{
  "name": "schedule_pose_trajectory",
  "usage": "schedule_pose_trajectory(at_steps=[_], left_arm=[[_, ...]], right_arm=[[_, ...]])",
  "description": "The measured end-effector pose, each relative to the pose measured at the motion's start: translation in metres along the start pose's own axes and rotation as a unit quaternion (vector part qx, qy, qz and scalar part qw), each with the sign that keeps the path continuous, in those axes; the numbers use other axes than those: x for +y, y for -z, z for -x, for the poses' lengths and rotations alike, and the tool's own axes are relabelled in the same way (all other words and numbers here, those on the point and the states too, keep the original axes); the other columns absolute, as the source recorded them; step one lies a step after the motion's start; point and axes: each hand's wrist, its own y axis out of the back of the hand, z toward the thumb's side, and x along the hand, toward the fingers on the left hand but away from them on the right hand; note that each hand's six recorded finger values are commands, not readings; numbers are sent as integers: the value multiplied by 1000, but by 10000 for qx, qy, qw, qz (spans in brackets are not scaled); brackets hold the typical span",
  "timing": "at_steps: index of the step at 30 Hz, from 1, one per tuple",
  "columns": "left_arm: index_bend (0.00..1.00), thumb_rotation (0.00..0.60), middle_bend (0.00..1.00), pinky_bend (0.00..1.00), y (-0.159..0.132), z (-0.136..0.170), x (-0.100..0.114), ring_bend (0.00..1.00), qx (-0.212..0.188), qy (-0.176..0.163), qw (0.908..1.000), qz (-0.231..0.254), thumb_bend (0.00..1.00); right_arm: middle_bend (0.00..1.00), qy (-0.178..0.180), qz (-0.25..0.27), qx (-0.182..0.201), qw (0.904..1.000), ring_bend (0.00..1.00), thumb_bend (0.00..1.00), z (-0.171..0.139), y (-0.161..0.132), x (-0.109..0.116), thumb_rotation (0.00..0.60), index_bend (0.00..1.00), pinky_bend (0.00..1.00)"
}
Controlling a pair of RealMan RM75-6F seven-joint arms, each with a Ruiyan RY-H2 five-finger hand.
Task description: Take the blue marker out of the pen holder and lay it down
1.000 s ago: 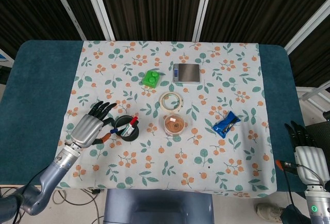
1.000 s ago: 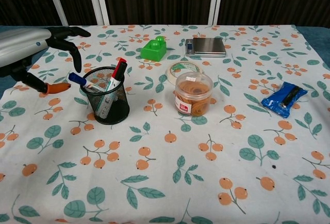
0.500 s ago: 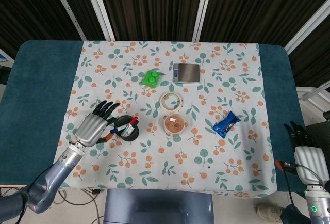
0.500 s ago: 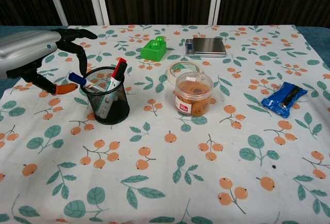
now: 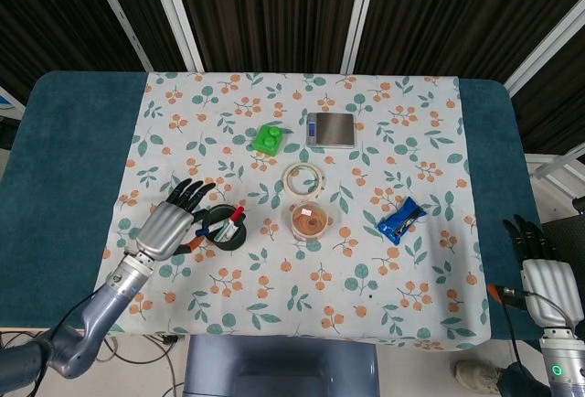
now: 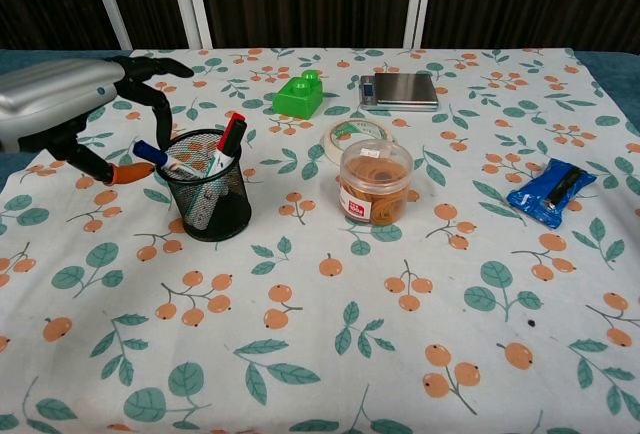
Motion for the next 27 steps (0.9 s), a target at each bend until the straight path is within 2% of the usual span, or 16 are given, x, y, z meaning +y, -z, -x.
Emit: schedule_pose_trajectory(at_steps=[7, 17, 22, 27], left_arm=[[530, 600, 52, 0, -2, -2, 1, 0, -30, -3, 10000, -6, 309], [553, 600, 55, 0, -4, -2, 6, 0, -61, -25, 10000, 14, 368], [553, 600, 55, 0, -5, 2, 17, 0, -100, -155, 9998, 22, 371], [553, 600, 55, 0, -10, 10, 37, 0, -174, -358, 9991, 155, 371]], right_arm=[[0, -8, 18, -5, 10000, 43, 110, 0, 0, 0, 600, 73, 169], [0, -12, 31, -5, 10000, 43, 110, 0, 0, 0, 600, 73, 169], [0, -20, 29, -7, 10000, 43, 110, 0, 0, 0, 600, 73, 169], [0, -31, 26, 11, 10000, 43, 110, 0, -1, -1, 600, 73, 169]])
